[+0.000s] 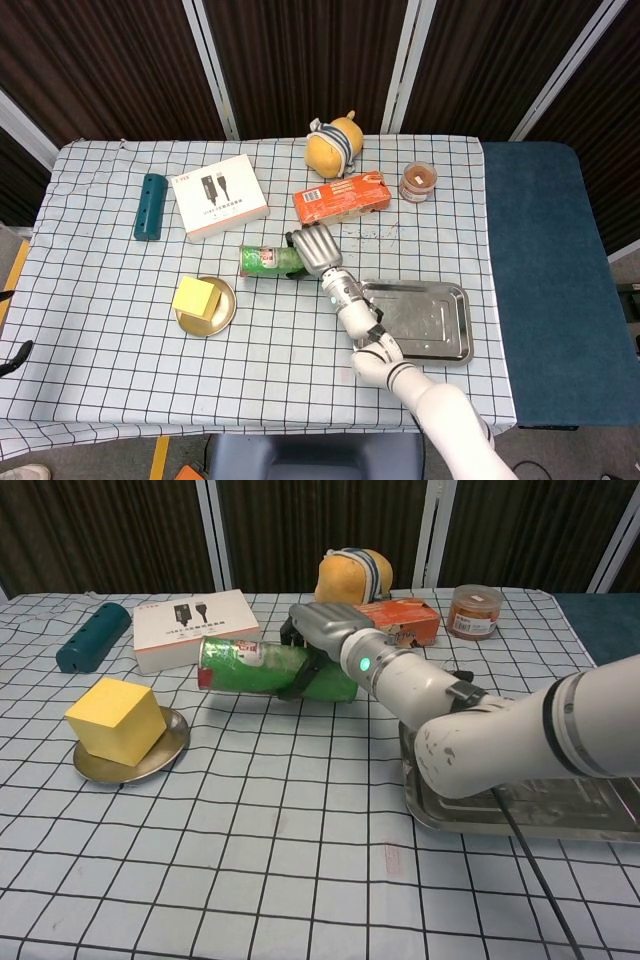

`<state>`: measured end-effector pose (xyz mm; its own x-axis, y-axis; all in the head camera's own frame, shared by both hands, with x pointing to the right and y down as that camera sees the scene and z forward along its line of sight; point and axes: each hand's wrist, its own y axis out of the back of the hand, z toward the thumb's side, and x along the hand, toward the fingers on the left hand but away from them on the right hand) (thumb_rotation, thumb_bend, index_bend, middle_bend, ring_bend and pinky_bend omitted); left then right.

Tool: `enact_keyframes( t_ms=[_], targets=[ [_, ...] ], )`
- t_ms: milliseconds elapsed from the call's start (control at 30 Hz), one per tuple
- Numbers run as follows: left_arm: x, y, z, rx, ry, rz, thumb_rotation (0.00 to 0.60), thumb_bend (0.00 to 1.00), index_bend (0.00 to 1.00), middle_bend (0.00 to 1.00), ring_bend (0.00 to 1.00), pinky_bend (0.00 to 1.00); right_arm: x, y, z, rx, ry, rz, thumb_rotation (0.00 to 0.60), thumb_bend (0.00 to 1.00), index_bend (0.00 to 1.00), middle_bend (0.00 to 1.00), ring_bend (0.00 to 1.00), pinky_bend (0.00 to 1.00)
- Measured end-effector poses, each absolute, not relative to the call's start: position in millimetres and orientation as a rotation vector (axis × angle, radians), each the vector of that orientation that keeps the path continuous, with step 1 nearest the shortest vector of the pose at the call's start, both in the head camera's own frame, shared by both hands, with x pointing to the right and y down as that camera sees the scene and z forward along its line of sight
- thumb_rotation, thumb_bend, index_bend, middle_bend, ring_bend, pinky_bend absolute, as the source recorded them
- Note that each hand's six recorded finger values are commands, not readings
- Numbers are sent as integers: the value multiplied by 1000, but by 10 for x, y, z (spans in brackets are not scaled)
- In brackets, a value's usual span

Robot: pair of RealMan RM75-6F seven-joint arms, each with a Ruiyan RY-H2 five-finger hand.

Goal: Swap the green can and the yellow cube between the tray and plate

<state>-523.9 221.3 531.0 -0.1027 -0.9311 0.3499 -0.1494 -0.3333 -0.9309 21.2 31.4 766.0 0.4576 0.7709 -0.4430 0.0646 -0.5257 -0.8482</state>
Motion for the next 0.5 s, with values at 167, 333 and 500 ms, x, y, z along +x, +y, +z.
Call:
enact_keyframes(
  t_ms=[167,333,500],
  targets=[
    [-5263,2208,5297,-1501,1229,-1501,600,289,197,90,6,208,153,361,7707,-1927,-648,1106,600,218,342,142,0,6],
    [-5271,2195,5316,-1502,1225,-1512,600,288,197,90,6,210,207,316,7657,-1905,-654,1078,600,203,208,37,0,0],
    [-5275,2231,5304,-1497,1223,-1515,600,287,196,90,6,209,315,289,7587,-1915,-685,1040,600,194,148,0,0,0]
  ],
)
